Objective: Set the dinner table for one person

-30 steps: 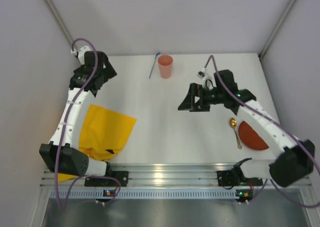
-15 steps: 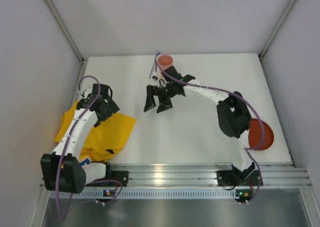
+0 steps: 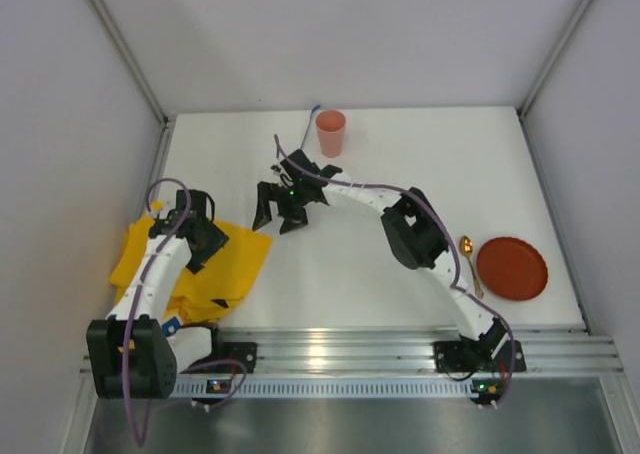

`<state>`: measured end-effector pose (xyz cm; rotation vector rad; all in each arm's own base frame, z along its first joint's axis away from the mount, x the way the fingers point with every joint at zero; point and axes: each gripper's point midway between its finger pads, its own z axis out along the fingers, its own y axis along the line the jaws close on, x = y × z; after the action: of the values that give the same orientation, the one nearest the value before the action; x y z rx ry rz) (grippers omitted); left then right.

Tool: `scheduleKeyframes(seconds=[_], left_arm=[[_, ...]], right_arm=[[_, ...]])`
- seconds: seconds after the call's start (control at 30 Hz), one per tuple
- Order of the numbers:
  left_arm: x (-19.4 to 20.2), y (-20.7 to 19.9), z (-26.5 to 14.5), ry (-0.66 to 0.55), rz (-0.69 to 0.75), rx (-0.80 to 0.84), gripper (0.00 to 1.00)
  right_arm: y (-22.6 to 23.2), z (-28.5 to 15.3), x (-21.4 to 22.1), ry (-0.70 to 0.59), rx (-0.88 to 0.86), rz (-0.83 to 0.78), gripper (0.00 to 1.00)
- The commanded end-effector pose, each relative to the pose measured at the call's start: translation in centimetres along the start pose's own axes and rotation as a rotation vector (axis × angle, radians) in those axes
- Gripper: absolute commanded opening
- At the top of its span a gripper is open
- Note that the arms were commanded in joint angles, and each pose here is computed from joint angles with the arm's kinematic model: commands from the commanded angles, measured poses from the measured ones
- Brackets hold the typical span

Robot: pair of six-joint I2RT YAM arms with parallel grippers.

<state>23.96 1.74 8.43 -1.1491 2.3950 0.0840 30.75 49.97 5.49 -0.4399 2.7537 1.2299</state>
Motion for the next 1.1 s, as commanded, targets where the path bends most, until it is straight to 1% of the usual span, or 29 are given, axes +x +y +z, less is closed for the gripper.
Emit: scheduleKeyframes(seconds=[0.0, 0.07, 0.1, 0.13, 0.17, 0.27, 0.3, 0.33, 0.37, 0.4, 0.47, 0.5, 0.53, 0.57, 0.6, 0.63, 0.67, 0.7, 0.73, 0.77, 0.8, 0.83, 0.87, 0.9, 0.93, 0.97, 1.0, 1.03, 1.07], left_arm=[[0.5, 0.2, 0.0, -0.006, -0.047, 0.023, 0.68], [0.7, 0.6, 0.0, -0.011, -0.051, 0.025, 0.67], [0.4, 0.8, -0.3, -0.029, -0.053, 0.023, 0.68], [0.1, 0.8, -0.6, -0.039, -0.055, 0.023, 0.68], [0.0, 1.0, -0.7, -0.043, -0.045, 0.019, 0.67], [-0.9, 1.2, -1.2, -0.071, -0.040, 0.008, 0.67], [-1.0, 1.3, -1.3, -0.072, -0.044, 0.004, 0.68], [-1.0, 1.2, -1.2, -0.065, -0.042, 0.005, 0.68], [-0.9, 1.2, -1.1, -0.061, -0.044, 0.005, 0.68], [-0.8, 1.2, -0.9, -0.057, -0.046, 0.004, 0.68], [-0.1, 1.5, -0.1, -0.032, -0.048, -0.010, 0.67], [0.2, 1.6, 0.2, -0.021, -0.049, -0.016, 0.65], [0.5, 1.7, 0.6, -0.016, -0.050, -0.016, 0.64], [0.7, 1.6, 0.9, -0.007, -0.048, -0.017, 0.62], [0.7, 1.6, 1.0, -0.005, -0.049, -0.020, 0.60], [0.4, 1.2, 1.1, -0.014, -0.053, -0.008, 0.58], [0.3, 1.0, 1.2, -0.014, -0.042, 0.000, 0.58], [-0.2, 0.0, 0.8, -0.014, -0.039, 0.034, 0.58], [-0.4, -0.5, 0.6, -0.013, -0.035, 0.051, 0.58], [-0.7, -1.1, 0.8, -0.012, -0.026, 0.067, 0.57], [-1.2, -1.7, 0.6, -0.019, -0.026, 0.077, 0.57], [-1.6, -2.0, 0.5, -0.026, -0.026, 0.079, 0.56], [-1.8, -2.2, 0.5, -0.031, -0.023, 0.079, 0.55], [-2.5, -2.4, 0.4, -0.052, -0.022, 0.071, 0.54], [-2.8, -2.4, 0.3, -0.062, -0.022, 0.060, 0.52], [-2.9, -2.4, 0.3, -0.065, -0.027, 0.048, 0.50], [-3.0, -2.4, 0.5, -0.063, -0.030, 0.036, 0.50], [-2.9, -2.7, 0.7, -0.054, -0.031, 0.039, 0.48], [-2.6, -2.9, 1.0, -0.036, -0.036, 0.041, 0.47]], right_arm=[[0.5, 3.7, 0.4, -0.043, 0.036, -0.005, 1.00], [0.1, 5.6, 1.7, -0.008, 0.045, 0.020, 1.00], [0.8, 6.0, 1.7, -0.007, 0.036, 0.012, 1.00], [0.5, 7.4, 3.1, 0.027, 0.046, 0.008, 1.00], [0.6, 7.8, 3.7, 0.041, 0.050, 0.006, 1.00], [0.4, 9.0, 5.3, 0.080, 0.052, 0.010, 0.85], [-0.1, 9.2, 5.9, 0.094, 0.059, 0.014, 0.71], [-0.2, 9.0, 6.0, 0.095, 0.062, 0.001, 0.61], [-0.5, 8.9, 6.1, 0.098, 0.073, -0.003, 0.54], [-1.2, 8.8, 6.2, 0.101, 0.093, -0.005, 0.39], [-2.0, 8.5, 6.3, 0.110, 0.109, -0.012, 0.24], [-2.9, 8.2, 6.0, 0.110, 0.122, 0.000, 0.10], [-2.9, 7.6, 5.6, 0.101, 0.124, -0.001, 0.03], [-3.1, 7.2, 5.1, 0.087, 0.128, 0.002, 0.00], [-4.7, 6.4, 4.4, 0.066, 0.161, 0.022, 0.00], [-3.8, 4.8, 2.9, 0.021, 0.149, 0.014, 0.00], [-4.1, 3.8, 2.1, -0.005, 0.158, 0.021, 0.00], [-6.5, 2.3, 1.3, -0.032, 0.206, 0.063, 0.00], [-5.5, -0.2, -0.2, -0.084, 0.199, 0.060, 0.00], [-6.3, -1.6, -0.7, -0.107, 0.218, 0.078, 0.00], [-9.4, -3.5, -0.5, -0.126, 0.286, 0.134, 0.00], [-8.7, -6.4, -1.3, -0.178, 0.293, 0.140, 0.00], [-9.6, -8.0, -1.1, -0.199, 0.321, 0.159, 0.00], [-13.3, -9.8, 0.3, -0.206, 0.407, 0.222, 0.00], [-12.9, -12.6, 0.3, -0.248, 0.422, 0.228, 0.00], [-13.9, -13.9, 1.1, -0.257, 0.454, 0.251, 0.00], [-16.8, -15.1, 3.2, -0.240, 0.516, 0.305, 0.00], [-16.7, -17.0, 3.8, -0.263, 0.528, 0.318, 0.00], [-17.4, -17.8, 4.9, -0.265, 0.546, 0.340, 0.00]])
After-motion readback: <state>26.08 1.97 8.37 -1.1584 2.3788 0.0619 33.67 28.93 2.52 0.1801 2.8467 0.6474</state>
